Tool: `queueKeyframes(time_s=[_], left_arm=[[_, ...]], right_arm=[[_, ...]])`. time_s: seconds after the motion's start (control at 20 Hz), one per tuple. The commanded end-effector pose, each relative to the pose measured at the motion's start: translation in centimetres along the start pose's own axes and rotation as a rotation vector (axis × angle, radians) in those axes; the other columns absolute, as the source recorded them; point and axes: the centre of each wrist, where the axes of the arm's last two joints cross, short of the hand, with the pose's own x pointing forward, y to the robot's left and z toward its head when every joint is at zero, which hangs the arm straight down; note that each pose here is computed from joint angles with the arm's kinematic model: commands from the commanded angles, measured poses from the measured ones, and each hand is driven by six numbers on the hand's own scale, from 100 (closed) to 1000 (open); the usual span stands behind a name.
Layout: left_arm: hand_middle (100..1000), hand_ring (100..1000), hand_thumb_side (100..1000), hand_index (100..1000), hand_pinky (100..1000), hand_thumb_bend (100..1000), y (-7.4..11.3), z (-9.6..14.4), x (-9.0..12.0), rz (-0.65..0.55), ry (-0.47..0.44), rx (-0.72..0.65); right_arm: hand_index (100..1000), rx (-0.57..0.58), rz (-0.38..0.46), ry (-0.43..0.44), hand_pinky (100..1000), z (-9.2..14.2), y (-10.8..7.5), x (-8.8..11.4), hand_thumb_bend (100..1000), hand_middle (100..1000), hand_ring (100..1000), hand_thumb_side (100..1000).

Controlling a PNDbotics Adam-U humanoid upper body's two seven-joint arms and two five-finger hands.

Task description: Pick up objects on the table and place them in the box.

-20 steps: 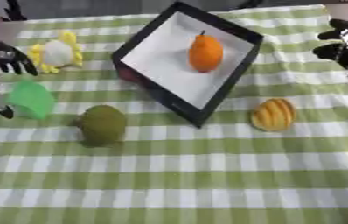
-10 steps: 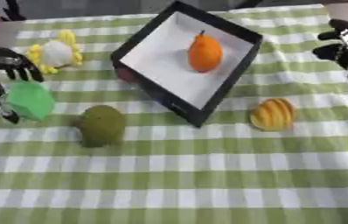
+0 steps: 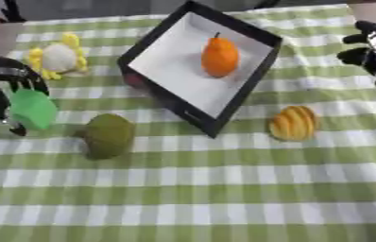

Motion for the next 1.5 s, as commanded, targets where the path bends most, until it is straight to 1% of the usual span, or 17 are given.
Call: queueKeyframes(time_s=[0.05, 0.1, 0.3, 0.45, 0.75, 0.9, 1.15, 1.3, 1.5], left_arm=[[669, 709, 100, 762, 730, 612, 0.8, 1.0, -0.4, -0.026, 0.024, 0.068], [656, 694, 100, 750, 721, 593, 0.7, 0.9, -0.3, -0.032, 0.025, 0.078], [615, 657, 100, 712, 694, 583, 0.3, 0.7, -0.3, -0.066, 0.037, 0.104], [565, 622, 100, 659, 671, 568, 0.2, 0.7, -0.4, -0.078, 0.035, 0.136], [541, 607, 100, 631, 663, 557, 0.5, 1.6, -0.3, -0.094, 0.034, 0.172], [538, 608, 100, 627, 663, 573, 1.3, 3.0, -0.1, -0.112, 0.039, 0.203], [549, 616, 100, 641, 667, 615, 3.0, 6.0, 0.9, -0.161, 0.058, 0.261], [550, 618, 100, 642, 669, 630, 4.3, 7.8, 1.9, -0.193, 0.058, 0.300], [551, 618, 100, 642, 671, 637, 6.1, 9.5, 3.5, -0.218, 0.029, 0.355]], right_arm=[[867, -0.003, 0.016, -0.015, 767, -0.1, -0.4, 0.5, 100, 694, 652, 725], [867, -0.003, 0.016, -0.014, 767, -0.1, -0.4, 0.4, 100, 694, 652, 725], [867, -0.004, 0.016, -0.012, 767, -0.1, -0.4, 0.4, 100, 694, 652, 727], [867, -0.004, 0.016, -0.010, 767, 0.0, -0.4, 0.3, 100, 695, 652, 728], [868, -0.004, 0.017, -0.009, 768, 0.0, -0.5, 0.3, 100, 695, 653, 726], [868, -0.004, 0.019, -0.010, 768, 0.0, -0.6, 0.3, 100, 695, 653, 724], [868, -0.003, 0.025, -0.013, 769, 0.0, -0.7, 0.4, 100, 696, 653, 720], [868, -0.002, 0.029, -0.015, 769, 0.0, -0.8, 0.5, 100, 696, 653, 717], [868, 0.000, 0.034, -0.016, 769, -0.1, -0.9, 0.5, 100, 696, 653, 714]])
